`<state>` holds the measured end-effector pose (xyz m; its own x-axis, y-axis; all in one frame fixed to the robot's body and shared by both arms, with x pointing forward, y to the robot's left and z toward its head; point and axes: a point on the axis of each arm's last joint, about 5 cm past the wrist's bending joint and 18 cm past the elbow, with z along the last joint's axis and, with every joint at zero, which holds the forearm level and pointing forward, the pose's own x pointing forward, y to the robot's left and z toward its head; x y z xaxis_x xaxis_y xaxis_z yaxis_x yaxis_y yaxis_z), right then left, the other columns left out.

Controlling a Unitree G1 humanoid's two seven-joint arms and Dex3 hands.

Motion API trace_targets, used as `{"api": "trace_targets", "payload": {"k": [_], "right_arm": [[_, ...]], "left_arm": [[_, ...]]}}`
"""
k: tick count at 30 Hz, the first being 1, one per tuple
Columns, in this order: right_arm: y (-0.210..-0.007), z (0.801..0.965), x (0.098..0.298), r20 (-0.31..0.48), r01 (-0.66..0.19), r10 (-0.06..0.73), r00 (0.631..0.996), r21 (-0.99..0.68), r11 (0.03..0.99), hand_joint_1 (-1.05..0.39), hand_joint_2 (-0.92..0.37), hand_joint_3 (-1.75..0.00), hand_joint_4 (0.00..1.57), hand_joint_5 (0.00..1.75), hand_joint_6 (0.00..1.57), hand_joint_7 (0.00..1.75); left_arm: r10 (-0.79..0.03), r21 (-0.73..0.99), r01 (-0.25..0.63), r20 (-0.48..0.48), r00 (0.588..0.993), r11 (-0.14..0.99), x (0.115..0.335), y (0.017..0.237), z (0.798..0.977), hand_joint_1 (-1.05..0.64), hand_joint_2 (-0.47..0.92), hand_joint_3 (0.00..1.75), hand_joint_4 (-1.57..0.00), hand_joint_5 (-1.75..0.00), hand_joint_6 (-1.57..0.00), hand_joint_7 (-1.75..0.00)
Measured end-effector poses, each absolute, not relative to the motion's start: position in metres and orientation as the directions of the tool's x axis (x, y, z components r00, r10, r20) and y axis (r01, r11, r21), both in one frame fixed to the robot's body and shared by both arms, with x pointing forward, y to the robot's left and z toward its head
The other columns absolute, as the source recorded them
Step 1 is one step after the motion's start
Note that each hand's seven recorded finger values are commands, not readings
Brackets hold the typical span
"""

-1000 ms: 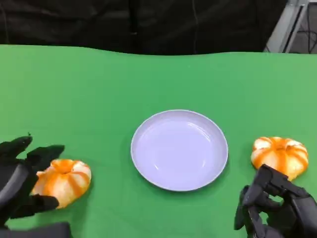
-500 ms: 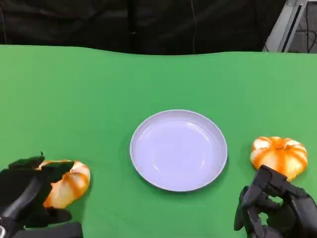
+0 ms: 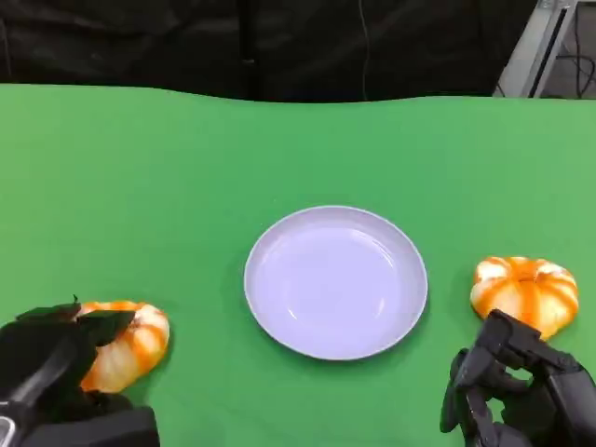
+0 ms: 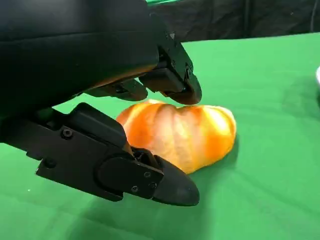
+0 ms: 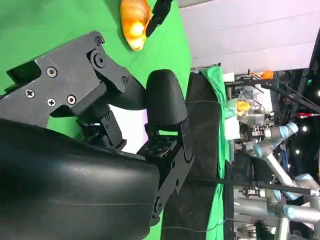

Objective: Grasp the bread from the table and place it into the plate.

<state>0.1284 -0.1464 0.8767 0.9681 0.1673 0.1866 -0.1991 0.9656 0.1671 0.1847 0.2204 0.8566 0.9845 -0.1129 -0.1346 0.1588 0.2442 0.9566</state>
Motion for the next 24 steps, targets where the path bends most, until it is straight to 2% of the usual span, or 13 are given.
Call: {"api": "trace_targets", "payload": {"k": [9, 24], "right_arm": [[-0.147, 0.877, 0.128, 0.187, -0.200, 0.168, 0.968, 0.166, 0.966, -0.14, -0.58, -1.19, 0.82, 1.75, 0.65, 1.69], [-0.148, 0.876, 0.126, 0.186, -0.207, 0.175, 0.967, 0.173, 0.963, -0.14, -0.58, -1.19, 0.82, 1.75, 0.64, 1.69]], "left_arm": [[-0.111, 0.961, 0.171, -0.149, 0.983, 0.219, 0.196, 0.222, 0.853, -0.83, 0.92, 0.15, -0.41, -0.01, -0.52, 0.00], [-0.108, 0.951, 0.209, -0.189, 0.976, 0.226, 0.201, 0.220, 0.842, -0.80, 0.92, 0.16, -0.44, -0.01, -0.53, 0.00]]}}
